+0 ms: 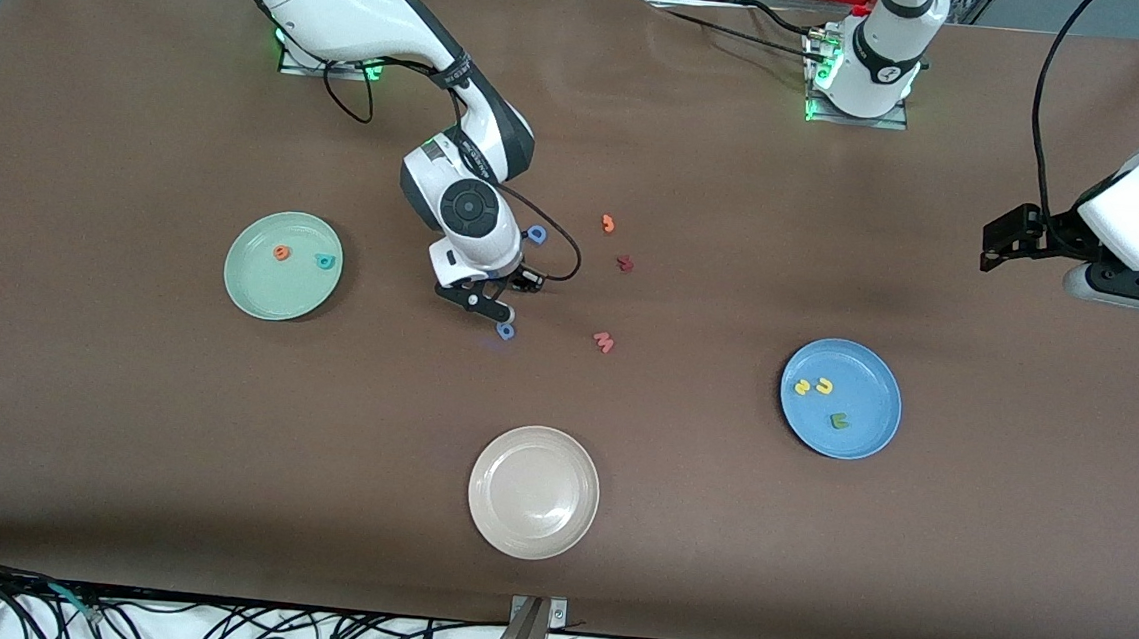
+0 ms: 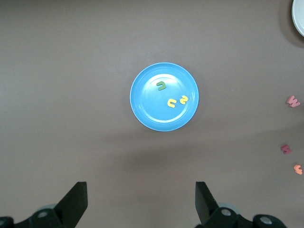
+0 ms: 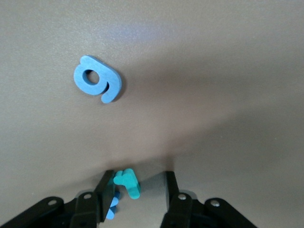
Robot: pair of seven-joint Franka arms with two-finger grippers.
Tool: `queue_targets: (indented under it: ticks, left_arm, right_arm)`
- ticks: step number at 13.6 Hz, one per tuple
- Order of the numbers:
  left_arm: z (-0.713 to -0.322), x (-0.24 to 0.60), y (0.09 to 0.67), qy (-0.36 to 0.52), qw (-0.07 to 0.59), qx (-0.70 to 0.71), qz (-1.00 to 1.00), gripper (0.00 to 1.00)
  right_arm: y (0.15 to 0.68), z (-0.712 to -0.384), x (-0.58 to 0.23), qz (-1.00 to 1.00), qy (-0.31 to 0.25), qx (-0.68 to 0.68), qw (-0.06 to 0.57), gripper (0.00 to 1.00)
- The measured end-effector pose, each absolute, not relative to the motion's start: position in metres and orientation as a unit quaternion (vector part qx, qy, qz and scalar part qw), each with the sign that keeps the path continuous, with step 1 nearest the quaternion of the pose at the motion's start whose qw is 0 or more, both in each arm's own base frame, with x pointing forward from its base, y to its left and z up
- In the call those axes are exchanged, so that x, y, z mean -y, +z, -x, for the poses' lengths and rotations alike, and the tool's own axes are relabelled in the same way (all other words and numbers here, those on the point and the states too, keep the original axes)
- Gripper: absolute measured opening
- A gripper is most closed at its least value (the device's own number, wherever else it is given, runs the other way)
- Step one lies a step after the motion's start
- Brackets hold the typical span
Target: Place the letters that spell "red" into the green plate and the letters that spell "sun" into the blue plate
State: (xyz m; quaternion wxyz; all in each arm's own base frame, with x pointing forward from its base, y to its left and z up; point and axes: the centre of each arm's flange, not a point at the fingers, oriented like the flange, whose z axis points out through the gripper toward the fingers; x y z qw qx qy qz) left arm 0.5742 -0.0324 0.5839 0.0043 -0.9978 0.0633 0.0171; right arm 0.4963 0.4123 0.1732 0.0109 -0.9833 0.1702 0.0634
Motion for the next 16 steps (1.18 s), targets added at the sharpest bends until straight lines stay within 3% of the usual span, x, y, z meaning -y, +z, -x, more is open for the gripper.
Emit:
queue_targets:
  ticks: [3,6,12,16]
  left_arm:
    - [-0.574,0.032,0.584,0.017,0.004,-0.063,0.998,1.0]
    - [-0.574,0.031,0.584,0.017,0.004,-0.059,0.998,1.0]
    - [-0.574,0.034,0.583,0.018,0.004,-0.054,0.998,1.0]
    - [-0.577,0.031,0.607,-0.007,0.004,-0.05,0.999,1.0]
  right_arm:
    - [0.174,-0.497,-0.413,0.983,0.062,-0.17,0.012,0.45]
    - [0.175,-0.498,-0.414,0.983,0.061,-0.17,0.014,0.21]
    - [0.177,-0.501,-0.412,0.983,0.06,-0.172,0.014,0.19]
    - [0.213,-0.535,-0.372,0.982,0.081,-0.171,-0.019,0.19]
